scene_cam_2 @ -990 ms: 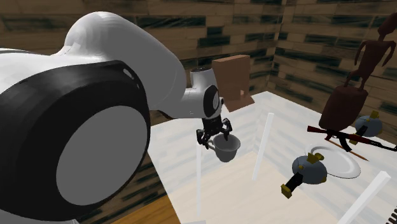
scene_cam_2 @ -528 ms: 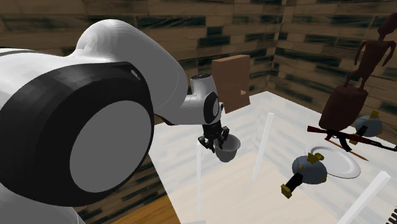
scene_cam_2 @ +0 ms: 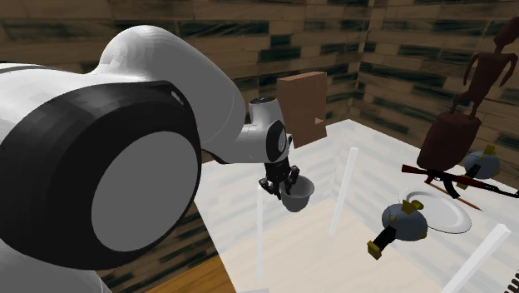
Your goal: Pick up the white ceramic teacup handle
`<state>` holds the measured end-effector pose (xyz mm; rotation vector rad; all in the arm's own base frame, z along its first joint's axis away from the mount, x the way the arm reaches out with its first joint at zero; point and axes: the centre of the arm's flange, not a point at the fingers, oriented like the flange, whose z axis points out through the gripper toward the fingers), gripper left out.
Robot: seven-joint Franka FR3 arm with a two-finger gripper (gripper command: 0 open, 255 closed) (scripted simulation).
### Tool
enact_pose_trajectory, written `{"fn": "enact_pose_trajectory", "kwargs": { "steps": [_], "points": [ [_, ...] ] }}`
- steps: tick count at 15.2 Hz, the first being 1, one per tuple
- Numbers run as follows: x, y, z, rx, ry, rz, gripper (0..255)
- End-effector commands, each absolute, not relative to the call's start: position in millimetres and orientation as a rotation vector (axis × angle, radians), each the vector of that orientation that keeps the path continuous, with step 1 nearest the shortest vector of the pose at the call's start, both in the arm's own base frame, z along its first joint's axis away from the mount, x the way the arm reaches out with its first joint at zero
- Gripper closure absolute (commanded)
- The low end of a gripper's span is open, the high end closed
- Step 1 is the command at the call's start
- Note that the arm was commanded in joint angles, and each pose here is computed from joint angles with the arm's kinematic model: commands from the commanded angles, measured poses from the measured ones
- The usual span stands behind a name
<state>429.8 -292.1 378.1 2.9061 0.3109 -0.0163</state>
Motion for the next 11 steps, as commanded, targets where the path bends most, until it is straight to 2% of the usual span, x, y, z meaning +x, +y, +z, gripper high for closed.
{"fn": "enact_pose_trajectory", "kwargs": {
  "steps": [1, 11],
  "points": [
    [429, -293, 383, 2.907, 0.309, -0.019, 255],
    [429, -293, 436, 2.907, 0.309, -0.019, 255]
  ]
}}
